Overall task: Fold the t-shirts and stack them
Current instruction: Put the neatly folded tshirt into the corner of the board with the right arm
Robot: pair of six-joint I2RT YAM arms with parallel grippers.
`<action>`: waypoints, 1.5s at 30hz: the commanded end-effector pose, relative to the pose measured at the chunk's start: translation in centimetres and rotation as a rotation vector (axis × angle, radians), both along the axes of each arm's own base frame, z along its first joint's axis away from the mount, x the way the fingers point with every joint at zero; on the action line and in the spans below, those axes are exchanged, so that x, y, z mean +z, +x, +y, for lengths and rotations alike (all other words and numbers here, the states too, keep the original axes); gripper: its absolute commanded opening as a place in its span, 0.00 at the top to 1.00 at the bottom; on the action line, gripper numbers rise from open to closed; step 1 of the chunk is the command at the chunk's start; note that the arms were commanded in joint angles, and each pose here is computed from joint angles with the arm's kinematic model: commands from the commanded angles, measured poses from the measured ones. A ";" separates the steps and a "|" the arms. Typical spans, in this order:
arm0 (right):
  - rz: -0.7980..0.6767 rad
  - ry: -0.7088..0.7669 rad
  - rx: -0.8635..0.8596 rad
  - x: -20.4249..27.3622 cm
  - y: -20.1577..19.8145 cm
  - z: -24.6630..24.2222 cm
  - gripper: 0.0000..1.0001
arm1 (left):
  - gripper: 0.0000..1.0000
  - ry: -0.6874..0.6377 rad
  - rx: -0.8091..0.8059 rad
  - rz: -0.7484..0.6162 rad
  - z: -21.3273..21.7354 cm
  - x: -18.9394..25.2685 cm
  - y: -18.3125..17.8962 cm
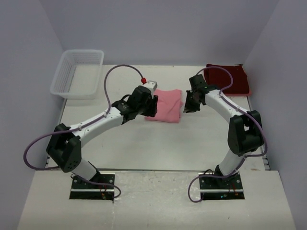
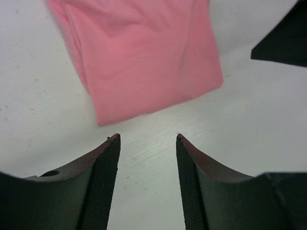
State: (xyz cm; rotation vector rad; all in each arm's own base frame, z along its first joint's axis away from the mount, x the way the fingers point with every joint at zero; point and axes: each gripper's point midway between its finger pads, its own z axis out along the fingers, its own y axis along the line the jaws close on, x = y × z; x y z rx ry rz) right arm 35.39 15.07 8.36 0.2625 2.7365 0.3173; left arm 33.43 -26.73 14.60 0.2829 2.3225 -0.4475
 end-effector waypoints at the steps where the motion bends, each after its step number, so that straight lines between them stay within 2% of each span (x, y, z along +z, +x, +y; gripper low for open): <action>1: -0.078 0.034 0.005 2.7 0.8 -0.6 0.83 | 0.49 0.131 -0.013 -0.124 0.6 0.4 -0.2; 2: -0.085 0.032 -0.008 3.0 0.9 -1.2 0.79 | 0.51 0.191 0.001 -0.156 0.6 0.2 -0.6; 3: -0.091 0.033 -0.016 3.3 1.0 -1.5 0.71 | 0.51 0.244 -0.001 -0.166 0.7 -0.5 -0.9; 7: -0.139 0.062 -0.072 5.4 1.6 -4.0 0.58 | 0.56 0.461 0.045 -0.258 1.1 -1.8 -2.0; 9: -0.151 0.069 -0.106 6.0 2.0 -5.9 0.57 | 0.56 0.575 0.014 -0.261 1.4 -3.8 -2.3; 13: -0.182 0.116 -0.124 7.4 2.4 -7.3 0.56 | 0.52 0.753 -0.068 -0.352 -0.3 -5.4 -3.9; 17: -0.194 0.152 -0.090 7.9 2.1 -6.7 0.56 | 0.49 0.760 -0.159 -0.416 -2.8 -6.0 -4.4; 26: -0.193 0.199 -0.056 6.9 1.2 -5.8 0.55 | 0.53 0.793 -0.310 -0.643 -6.4 -3.4 -5.7; 32: -0.200 0.205 -0.061 7.2 1.4 -6.0 0.55 | 0.52 0.877 -0.470 -0.666 -8.5 -7.2 -6.6; 38: -0.214 0.214 -0.068 7.7 1.4 -6.3 0.55 | 0.54 0.860 -0.592 -0.706 -10.9 -8.0 -6.6; 45: -0.244 0.227 -0.063 8.8 1.1 -6.4 0.55 | 0.54 0.840 -0.655 -0.672 -11.5 -8.8 -4.6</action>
